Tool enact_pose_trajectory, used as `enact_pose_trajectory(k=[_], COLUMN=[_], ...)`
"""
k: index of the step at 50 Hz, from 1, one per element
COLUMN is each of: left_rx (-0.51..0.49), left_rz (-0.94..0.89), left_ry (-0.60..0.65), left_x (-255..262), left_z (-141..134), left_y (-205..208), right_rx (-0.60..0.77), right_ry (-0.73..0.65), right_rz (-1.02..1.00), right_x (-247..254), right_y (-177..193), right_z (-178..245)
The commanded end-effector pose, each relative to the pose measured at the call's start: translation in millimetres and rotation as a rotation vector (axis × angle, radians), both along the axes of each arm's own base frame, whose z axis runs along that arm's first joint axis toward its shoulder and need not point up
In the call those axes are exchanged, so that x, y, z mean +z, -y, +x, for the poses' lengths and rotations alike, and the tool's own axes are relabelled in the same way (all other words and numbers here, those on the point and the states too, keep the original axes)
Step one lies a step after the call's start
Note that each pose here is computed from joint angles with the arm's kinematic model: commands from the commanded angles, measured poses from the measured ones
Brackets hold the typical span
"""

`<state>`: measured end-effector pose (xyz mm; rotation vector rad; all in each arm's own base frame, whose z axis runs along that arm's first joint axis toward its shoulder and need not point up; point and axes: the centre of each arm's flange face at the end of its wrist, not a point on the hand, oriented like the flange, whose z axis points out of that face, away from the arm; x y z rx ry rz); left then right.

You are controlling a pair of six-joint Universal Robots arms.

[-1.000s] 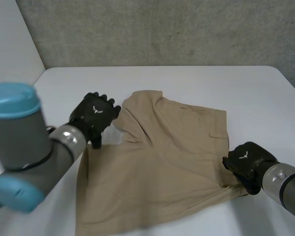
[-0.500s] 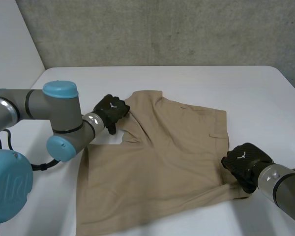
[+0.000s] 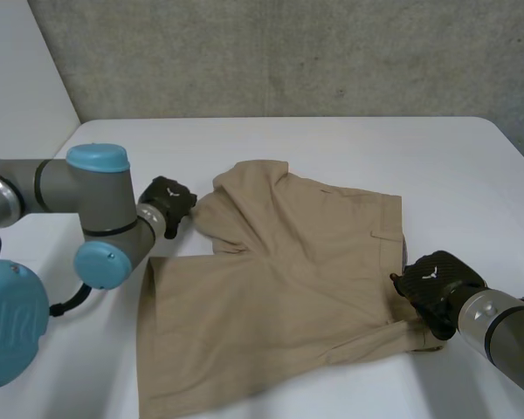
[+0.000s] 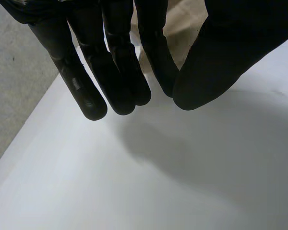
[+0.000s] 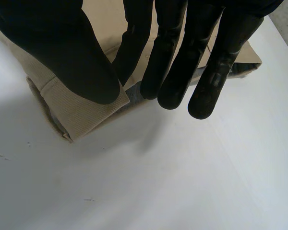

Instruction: Fold the shorts.

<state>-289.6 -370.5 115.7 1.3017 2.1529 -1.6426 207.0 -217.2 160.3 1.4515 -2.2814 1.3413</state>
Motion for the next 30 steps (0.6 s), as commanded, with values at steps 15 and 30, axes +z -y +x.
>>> enact_pose_trajectory(k=[15,30], left_rx=[-0.093,-0.095], left_rz=[-0.149,-0.055], left_ry=[-0.095,-0.061], left_x=[30.8,5.9], left_z=[-24.2,-21.2], left_y=[-12.4,-0.4], right_rx=[0.001,-0.002], right_ry=[-0.002,0.001], right_rz=[0.011,0.0], right_x=[-2.3,-2.3], right_y=[-3.2,-1.5], right_z=[-0.4,-1.1])
